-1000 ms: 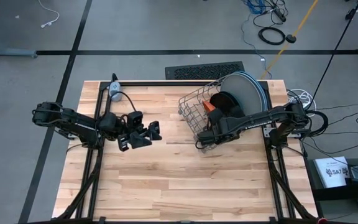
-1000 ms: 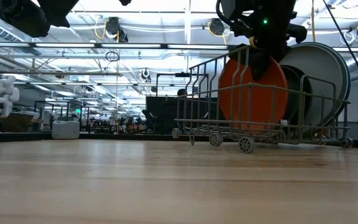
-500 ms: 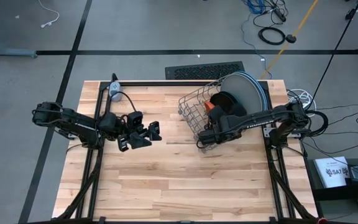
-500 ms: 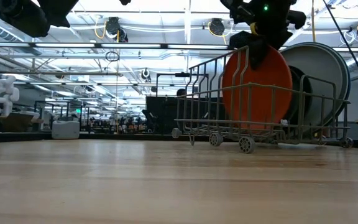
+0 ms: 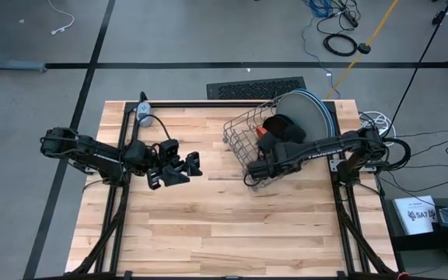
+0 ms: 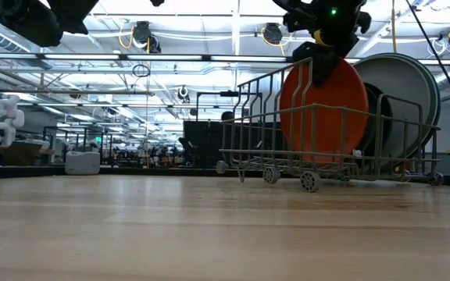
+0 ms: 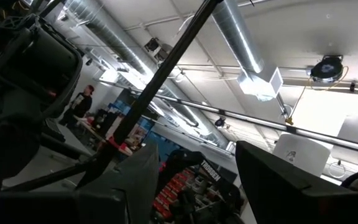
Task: Sort dishes
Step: Put the orange plate in the dish rack, then return to Home Position
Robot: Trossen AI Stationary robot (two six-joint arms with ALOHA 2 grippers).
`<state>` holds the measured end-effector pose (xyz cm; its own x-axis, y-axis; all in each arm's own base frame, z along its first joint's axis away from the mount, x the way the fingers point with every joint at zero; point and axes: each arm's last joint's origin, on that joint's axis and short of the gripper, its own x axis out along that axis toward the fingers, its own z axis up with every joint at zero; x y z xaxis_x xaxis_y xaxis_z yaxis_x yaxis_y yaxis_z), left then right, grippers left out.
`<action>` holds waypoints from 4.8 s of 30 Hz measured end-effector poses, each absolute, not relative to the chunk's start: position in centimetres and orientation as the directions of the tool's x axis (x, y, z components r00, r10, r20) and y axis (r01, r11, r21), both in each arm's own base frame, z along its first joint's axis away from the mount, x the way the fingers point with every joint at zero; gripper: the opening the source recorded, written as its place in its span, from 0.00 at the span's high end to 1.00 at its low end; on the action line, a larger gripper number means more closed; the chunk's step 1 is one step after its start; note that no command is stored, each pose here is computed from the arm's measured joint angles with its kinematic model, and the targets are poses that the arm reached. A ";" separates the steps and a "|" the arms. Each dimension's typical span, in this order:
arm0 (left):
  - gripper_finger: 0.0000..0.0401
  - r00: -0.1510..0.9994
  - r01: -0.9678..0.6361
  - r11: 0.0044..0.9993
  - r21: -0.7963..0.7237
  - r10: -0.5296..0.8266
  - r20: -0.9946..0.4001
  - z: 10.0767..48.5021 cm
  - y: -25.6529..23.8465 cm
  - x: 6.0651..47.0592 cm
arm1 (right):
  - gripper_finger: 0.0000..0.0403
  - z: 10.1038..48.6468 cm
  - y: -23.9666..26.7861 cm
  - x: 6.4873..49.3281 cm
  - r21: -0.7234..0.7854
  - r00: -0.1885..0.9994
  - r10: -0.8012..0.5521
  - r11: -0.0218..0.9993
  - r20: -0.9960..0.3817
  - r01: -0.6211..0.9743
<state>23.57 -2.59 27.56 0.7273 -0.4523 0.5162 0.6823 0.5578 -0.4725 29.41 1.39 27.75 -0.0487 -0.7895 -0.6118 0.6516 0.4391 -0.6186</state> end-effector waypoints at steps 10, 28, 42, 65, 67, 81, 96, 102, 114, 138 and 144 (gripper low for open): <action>0.47 0.727 0.682 0.557 -0.473 -0.452 0.516 27.6 -2.6 23.6 | 0.36 27.7 0.3 30.7 -0.616 0.014 -0.797 0.477 -0.603 0.627; 0.47 0.725 0.685 0.556 -0.472 -0.457 0.515 27.6 -2.6 23.6 | 0.36 27.2 -2.2 31.7 -0.441 0.026 -0.634 0.566 -0.773 0.697; 0.47 0.719 0.692 0.551 -0.466 -0.472 0.510 27.5 -2.6 23.6 | 0.36 27.2 -2.2 32.7 -0.427 0.119 -0.612 0.664 -0.782 0.613; 0.47 0.712 0.701 0.544 -0.461 -0.495 0.499 27.5 -2.7 23.6 | 0.18 28.1 -2.3 35.3 -0.529 0.339 -0.633 0.771 -0.696 0.354; 0.47 0.712 0.701 0.544 -0.461 -0.494 0.499 27.5 -2.7 23.6 | 0.18 28.2 -2.3 35.5 -0.540 0.359 -0.633 0.773 -0.686 0.334; 0.47 0.712 0.701 0.544 -0.461 -0.494 0.499 27.5 -2.7 23.6 | 0.18 29.4 -2.5 36.9 -0.708 0.436 -0.726 0.663 -0.531 0.242; 0.47 0.712 0.700 0.557 -0.446 -0.495 0.499 27.5 -2.7 23.6 | 0.19 34.0 1.9 38.3 -0.811 0.503 -0.852 0.396 -0.148 0.431; 0.49 0.738 0.657 0.638 -0.401 -0.439 0.513 27.8 -2.5 23.4 | 0.26 37.7 7.4 35.9 -0.618 0.733 -0.673 0.619 -0.097 0.485; 0.98 0.963 0.171 0.942 -0.288 -0.099 0.250 30.0 -1.9 17.4 | 0.89 38.3 13.6 28.1 -0.502 0.849 -0.424 0.834 -0.315 0.230; 1.00 0.975 -0.209 0.978 0.015 0.207 0.075 29.5 -2.3 11.5 | 1.00 24.5 9.5 9.1 -0.120 0.989 0.075 0.991 0.130 -0.060; 1.00 0.983 -0.183 0.982 0.043 0.181 0.033 29.0 -2.5 11.9 | 1.00 21.8 7.6 8.2 -0.154 0.971 0.112 0.985 0.212 -0.080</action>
